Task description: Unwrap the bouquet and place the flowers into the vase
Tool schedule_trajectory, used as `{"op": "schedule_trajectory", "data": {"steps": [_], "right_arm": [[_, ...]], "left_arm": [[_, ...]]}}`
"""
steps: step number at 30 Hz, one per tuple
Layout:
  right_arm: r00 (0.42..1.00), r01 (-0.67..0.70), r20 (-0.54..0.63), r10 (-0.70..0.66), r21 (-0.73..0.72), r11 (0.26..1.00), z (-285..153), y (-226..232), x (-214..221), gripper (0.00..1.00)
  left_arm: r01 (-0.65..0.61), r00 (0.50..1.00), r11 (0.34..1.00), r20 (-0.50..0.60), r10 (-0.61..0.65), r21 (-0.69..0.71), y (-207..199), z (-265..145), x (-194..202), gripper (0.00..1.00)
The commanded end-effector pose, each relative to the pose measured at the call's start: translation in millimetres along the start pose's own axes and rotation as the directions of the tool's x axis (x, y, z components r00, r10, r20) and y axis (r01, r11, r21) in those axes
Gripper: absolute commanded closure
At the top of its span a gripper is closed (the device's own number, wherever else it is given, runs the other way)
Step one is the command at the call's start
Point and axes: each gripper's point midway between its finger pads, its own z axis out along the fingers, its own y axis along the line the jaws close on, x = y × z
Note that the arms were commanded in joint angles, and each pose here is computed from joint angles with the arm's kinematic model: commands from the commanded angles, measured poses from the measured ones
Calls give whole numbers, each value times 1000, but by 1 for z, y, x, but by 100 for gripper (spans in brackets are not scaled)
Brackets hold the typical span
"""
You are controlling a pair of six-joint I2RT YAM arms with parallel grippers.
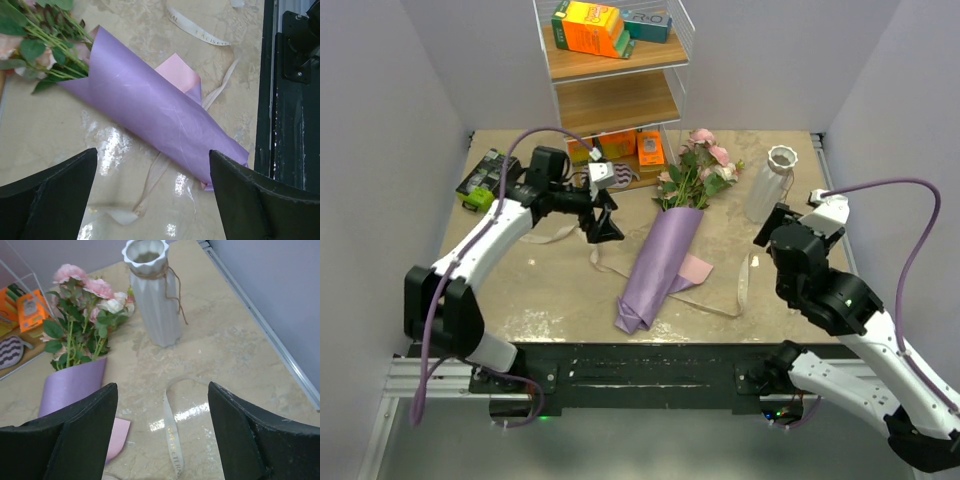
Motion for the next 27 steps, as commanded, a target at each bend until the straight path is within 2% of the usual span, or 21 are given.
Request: {"op": "schedule_trajectory", "data": {"steps": [1,7,15,17,20,27], "right_arm": [[1000,29,6,-28,-74,997,2,18,-4,25],[1000,13,10,-12,-147,989,-1,27,-3,26],[1000,5,-5,-7,-229,973,-6,40,0,29],[1000,-7,-7,6,-251,968,-8,42,-2,29],[1000,-21,-2,22,-280,960,-11,46,-7,30],[1000,-27,2,30,-322,946,-16,50,-9,34]], "left_arm": [[38,998,995,44,-42,92,4,40,-5,3],[97,991,989,83,-107,112,36,82,-15,2],[67,990,969,104,-93,237,72,137,-28,1],[41,993,963,100,-70,268,74,143,-36,1],[33,995,948,77,-60,318,69,158,-29,1],[-8,1000,945,7,6,326,60,186,-9,3]]}}
